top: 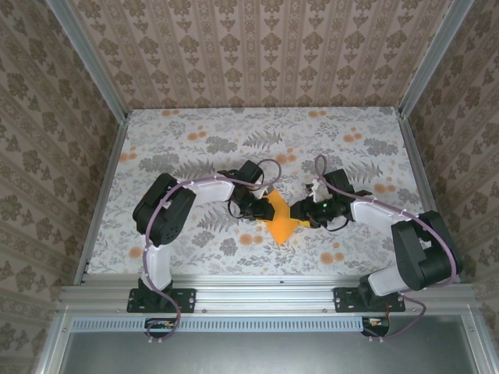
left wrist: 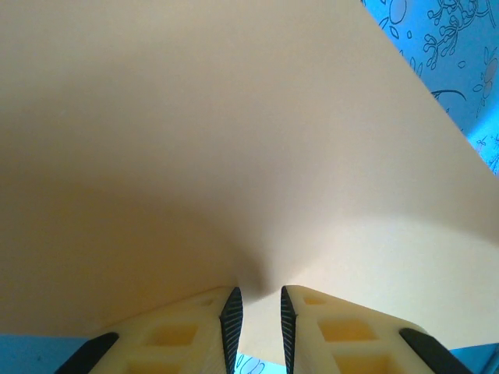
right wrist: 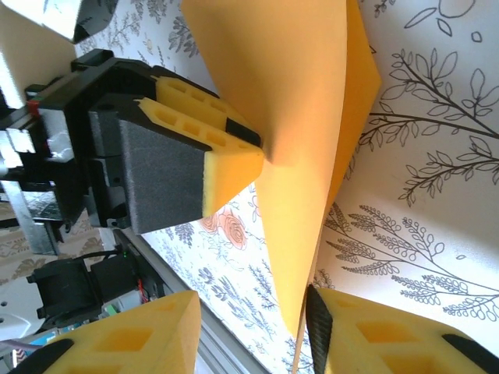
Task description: Fold a paper plane with a square sheet of paper (pick it up from the middle)
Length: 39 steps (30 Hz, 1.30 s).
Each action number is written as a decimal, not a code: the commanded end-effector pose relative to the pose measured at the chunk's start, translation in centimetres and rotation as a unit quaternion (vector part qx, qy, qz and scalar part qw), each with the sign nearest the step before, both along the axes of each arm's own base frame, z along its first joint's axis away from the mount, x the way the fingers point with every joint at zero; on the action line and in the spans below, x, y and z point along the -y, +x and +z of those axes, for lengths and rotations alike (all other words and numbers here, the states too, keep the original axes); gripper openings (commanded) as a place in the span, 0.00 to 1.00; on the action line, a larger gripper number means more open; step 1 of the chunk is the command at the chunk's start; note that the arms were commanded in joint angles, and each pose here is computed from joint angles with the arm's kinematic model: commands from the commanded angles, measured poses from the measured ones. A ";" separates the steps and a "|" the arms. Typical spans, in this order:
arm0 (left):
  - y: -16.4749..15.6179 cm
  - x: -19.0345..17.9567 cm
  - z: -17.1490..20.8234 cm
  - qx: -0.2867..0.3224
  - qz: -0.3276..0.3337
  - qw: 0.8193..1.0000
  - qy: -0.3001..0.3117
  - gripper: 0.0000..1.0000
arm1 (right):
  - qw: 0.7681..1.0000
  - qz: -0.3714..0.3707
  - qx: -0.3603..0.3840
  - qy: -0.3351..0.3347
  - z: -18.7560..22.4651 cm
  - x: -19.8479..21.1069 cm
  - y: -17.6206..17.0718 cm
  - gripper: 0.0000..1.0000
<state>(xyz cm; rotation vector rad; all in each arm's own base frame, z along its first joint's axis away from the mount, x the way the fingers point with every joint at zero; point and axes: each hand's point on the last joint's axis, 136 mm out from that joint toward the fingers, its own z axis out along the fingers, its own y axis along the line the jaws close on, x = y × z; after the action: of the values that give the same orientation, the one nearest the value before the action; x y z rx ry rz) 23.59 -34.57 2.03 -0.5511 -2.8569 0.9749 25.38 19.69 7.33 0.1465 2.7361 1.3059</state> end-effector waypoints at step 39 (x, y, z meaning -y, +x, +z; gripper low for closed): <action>-2.3 -3.1 -3.0 -0.034 -0.013 0.996 0.082 0.25 | 0.994 0.066 -0.008 -0.086 -1.4 -4.4 0.0 0.03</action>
<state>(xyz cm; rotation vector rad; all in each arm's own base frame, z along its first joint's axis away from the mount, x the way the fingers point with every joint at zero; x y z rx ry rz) 23.42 -34.48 2.08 -0.5698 -2.8515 0.9640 24.79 23.72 5.99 -0.0593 2.9013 1.1121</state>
